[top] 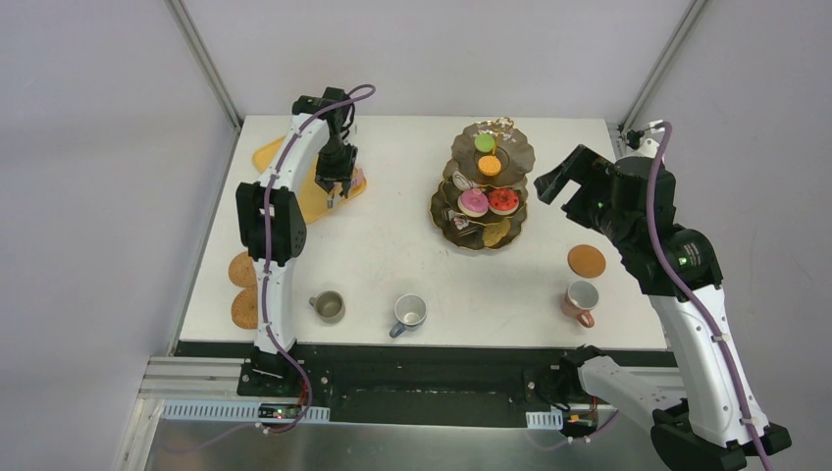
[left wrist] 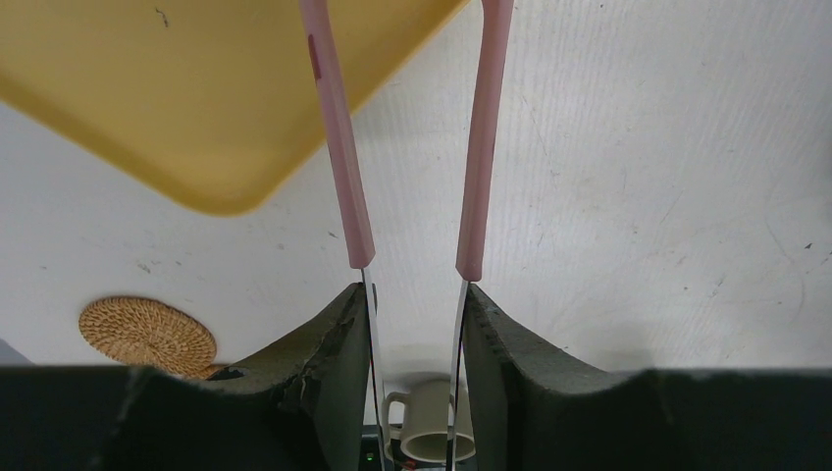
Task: Serve the afternoon tea
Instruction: Pick up the desert from the tray.
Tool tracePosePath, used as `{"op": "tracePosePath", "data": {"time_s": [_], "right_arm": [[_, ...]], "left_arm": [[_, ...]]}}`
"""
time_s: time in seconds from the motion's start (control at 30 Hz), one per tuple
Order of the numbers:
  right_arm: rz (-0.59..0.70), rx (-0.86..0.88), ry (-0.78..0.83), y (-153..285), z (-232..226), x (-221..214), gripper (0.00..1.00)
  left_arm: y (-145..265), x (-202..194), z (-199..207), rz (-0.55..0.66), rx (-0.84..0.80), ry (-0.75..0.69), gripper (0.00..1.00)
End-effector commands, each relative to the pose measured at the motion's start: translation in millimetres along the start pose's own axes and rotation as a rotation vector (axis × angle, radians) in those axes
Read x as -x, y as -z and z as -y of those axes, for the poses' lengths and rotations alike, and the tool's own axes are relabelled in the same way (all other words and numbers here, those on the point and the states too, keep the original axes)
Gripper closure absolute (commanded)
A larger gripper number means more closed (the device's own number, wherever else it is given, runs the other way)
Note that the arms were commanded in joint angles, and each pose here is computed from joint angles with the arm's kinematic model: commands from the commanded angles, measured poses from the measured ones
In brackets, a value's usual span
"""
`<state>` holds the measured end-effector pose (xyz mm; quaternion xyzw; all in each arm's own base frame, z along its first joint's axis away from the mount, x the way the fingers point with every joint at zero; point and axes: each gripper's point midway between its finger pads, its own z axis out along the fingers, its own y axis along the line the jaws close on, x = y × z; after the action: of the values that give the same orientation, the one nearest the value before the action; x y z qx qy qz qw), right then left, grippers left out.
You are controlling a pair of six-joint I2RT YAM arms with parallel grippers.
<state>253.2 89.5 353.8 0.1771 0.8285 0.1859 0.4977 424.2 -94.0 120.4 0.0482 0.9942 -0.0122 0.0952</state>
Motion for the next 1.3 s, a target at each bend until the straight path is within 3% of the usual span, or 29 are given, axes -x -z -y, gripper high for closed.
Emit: {"op": "tracePosePath", "data": {"time_s": [0.0, 0.8, 1.27], "right_arm": [[0.034, 0.028, -0.022, 7, -8, 12, 0.01], [0.036, 0.024, -0.029, 8, -6, 12, 0.01], [0.033, 0.024, -0.025, 6, -7, 12, 0.01]], "left_arm": [[-1, -7, 0, -0.028, 0.016, -0.024, 0.62], [-23, -9, 3, -0.074, 0.04, -0.051, 0.63], [-13, -27, 1, -0.109, 0.01, -0.013, 0.61]]}}
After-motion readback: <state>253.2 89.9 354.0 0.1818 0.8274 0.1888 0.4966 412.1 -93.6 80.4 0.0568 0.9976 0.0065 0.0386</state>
